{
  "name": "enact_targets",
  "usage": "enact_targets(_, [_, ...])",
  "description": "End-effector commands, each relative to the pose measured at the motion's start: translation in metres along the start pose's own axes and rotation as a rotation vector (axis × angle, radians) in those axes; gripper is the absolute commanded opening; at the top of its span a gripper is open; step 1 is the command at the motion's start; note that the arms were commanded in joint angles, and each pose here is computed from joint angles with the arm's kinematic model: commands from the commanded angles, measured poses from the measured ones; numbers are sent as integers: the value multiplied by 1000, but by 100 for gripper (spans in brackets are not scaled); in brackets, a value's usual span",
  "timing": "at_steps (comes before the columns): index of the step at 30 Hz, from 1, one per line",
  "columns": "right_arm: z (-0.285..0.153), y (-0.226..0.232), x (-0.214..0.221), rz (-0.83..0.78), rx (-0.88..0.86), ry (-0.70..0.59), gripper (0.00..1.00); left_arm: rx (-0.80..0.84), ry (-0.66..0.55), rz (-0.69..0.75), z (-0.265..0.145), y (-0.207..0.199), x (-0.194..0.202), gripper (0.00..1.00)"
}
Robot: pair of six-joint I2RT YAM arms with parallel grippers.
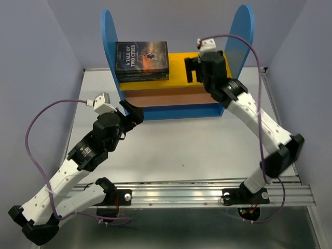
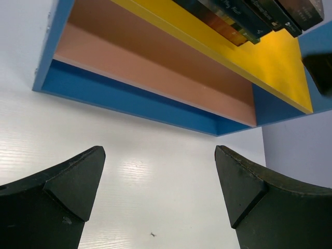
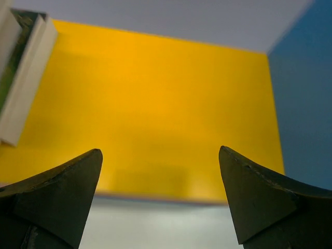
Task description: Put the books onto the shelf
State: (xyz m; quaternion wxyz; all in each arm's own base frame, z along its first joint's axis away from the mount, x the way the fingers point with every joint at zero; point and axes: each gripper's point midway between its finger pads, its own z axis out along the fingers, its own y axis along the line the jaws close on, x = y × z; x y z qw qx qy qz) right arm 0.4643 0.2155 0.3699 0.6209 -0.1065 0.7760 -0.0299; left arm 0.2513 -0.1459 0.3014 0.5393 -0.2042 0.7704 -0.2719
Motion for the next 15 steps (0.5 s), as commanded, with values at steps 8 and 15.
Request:
enact_targets(8, [-136,-57,140,487,96,120,100,-121,-108,15,-18,42,-17,99])
enact_targets(15, [-156,-67,178,531,133,139,100,-159,-147,-13,-29,59,-22,99])
